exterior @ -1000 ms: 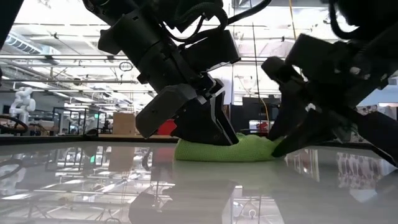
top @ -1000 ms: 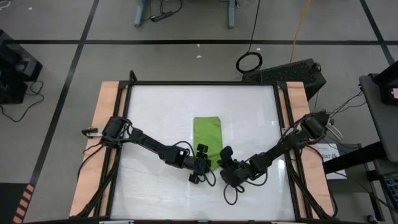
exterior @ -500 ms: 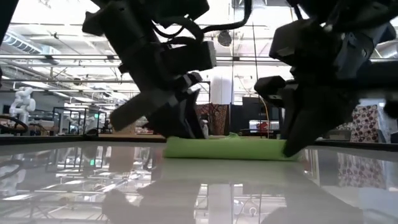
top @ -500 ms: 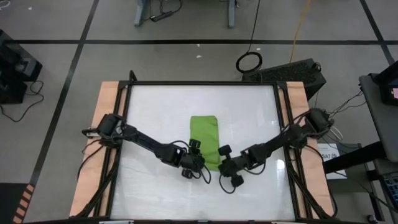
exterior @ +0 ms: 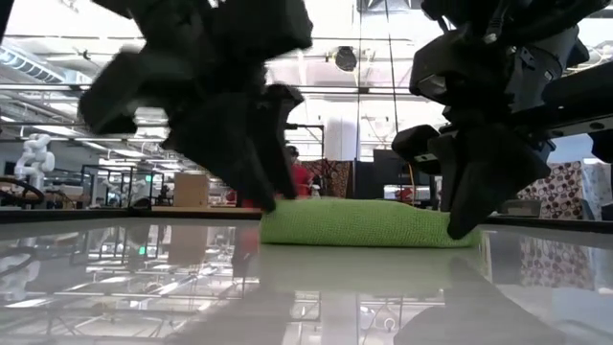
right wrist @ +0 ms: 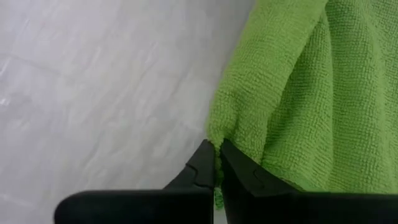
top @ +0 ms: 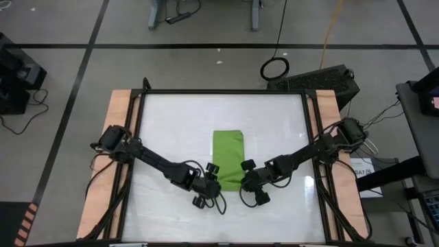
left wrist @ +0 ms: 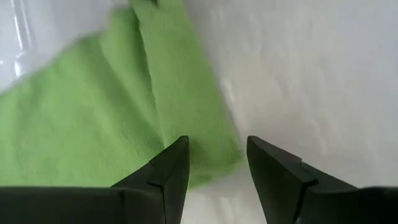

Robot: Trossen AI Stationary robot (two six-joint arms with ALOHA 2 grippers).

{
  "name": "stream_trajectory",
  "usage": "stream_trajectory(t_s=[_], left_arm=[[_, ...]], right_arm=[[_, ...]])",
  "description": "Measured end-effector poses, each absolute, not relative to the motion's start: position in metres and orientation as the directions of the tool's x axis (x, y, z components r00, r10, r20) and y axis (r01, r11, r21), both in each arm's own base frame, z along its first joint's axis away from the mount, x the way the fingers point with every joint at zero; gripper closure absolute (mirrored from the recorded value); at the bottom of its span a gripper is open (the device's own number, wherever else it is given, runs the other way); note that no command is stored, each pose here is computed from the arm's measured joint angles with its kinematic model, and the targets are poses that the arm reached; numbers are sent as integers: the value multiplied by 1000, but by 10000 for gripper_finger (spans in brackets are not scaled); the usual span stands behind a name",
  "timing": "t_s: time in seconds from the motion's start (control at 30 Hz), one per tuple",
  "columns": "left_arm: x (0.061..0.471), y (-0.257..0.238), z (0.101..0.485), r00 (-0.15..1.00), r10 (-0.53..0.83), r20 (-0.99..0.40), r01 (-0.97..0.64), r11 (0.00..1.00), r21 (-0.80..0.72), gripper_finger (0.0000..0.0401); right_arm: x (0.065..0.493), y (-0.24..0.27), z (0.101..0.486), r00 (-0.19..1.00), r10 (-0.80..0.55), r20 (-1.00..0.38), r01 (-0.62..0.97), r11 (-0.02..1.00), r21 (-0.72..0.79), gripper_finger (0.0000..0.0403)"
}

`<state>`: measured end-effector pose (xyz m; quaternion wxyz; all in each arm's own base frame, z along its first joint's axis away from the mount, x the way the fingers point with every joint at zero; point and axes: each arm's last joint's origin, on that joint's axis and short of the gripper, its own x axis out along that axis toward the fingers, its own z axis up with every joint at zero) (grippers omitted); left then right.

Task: Roll towel
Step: Roll the green microfiber cloth

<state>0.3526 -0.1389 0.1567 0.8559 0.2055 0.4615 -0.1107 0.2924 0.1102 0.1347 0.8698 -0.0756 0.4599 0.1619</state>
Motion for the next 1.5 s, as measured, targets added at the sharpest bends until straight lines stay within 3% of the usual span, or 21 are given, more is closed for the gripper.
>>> stream_trajectory(t_s=[0.5,0.97,1.07,1.3,1.5], left_arm=[[360,-136,147,592,120,-797,394,819,416,233],[368,-112,131,519,-12,-855,354,913,202,235],[367,-112,133,515,-5,-857,353,912,206,262],[369,-120,146,466,20,-885,389,893,225,368],[367,-126,149,451,25,-892,406,885,230,380]], right_arm=[[293,111,136,527,229,-818,-355,934,33,403],[294,111,137,542,234,-807,-349,936,37,402],[295,110,137,548,234,-803,-333,942,47,402],[297,105,137,551,227,-803,-290,954,70,402],[299,101,137,546,241,-802,-252,961,118,402]])
